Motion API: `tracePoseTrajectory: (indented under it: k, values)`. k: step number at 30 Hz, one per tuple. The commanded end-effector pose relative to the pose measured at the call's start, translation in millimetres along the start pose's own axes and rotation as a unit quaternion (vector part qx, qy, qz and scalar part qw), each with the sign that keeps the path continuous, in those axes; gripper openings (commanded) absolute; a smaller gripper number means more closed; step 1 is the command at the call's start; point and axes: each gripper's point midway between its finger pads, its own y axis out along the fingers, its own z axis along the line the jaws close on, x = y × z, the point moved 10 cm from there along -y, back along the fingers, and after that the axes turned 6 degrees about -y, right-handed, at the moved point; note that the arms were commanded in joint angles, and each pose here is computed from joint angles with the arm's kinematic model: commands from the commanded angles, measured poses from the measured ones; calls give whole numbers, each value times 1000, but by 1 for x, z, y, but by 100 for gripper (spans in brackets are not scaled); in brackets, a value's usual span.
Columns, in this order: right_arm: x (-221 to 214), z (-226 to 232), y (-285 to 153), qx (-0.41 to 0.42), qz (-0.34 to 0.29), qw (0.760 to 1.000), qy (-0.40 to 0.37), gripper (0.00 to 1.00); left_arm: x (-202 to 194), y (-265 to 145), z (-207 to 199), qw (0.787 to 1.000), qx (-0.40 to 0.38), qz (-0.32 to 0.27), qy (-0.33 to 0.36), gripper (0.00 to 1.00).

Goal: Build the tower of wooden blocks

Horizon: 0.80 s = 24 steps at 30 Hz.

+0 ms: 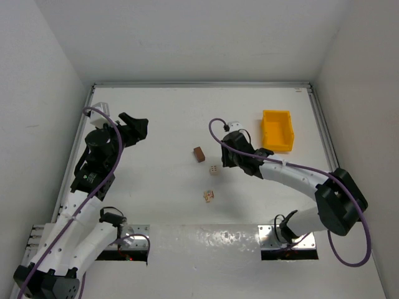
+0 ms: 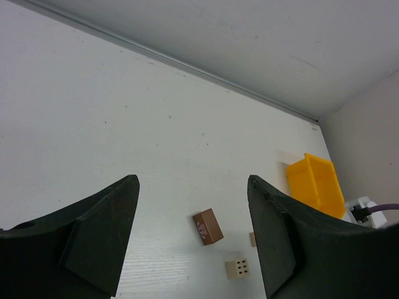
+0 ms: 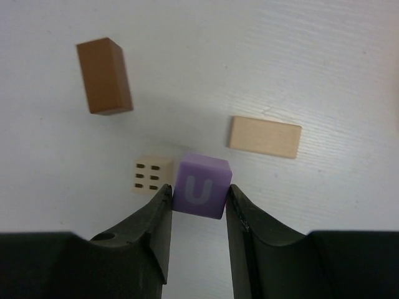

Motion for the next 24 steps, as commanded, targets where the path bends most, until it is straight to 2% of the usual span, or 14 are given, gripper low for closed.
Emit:
tracePoseTrajectory:
  k: [1,15,24]
  values:
    - [18,15,2,33,-19,999,-12,34,10,0,-7,999,-22,-26,-2,67]
    - [17,56,11,92,-3,995,-33,34,11,-2,-7,999,-25,-28,-4,67]
    - [11,55,16,75,8,996,-43,34,10,-2,-7,999,-24,-26,-4,67]
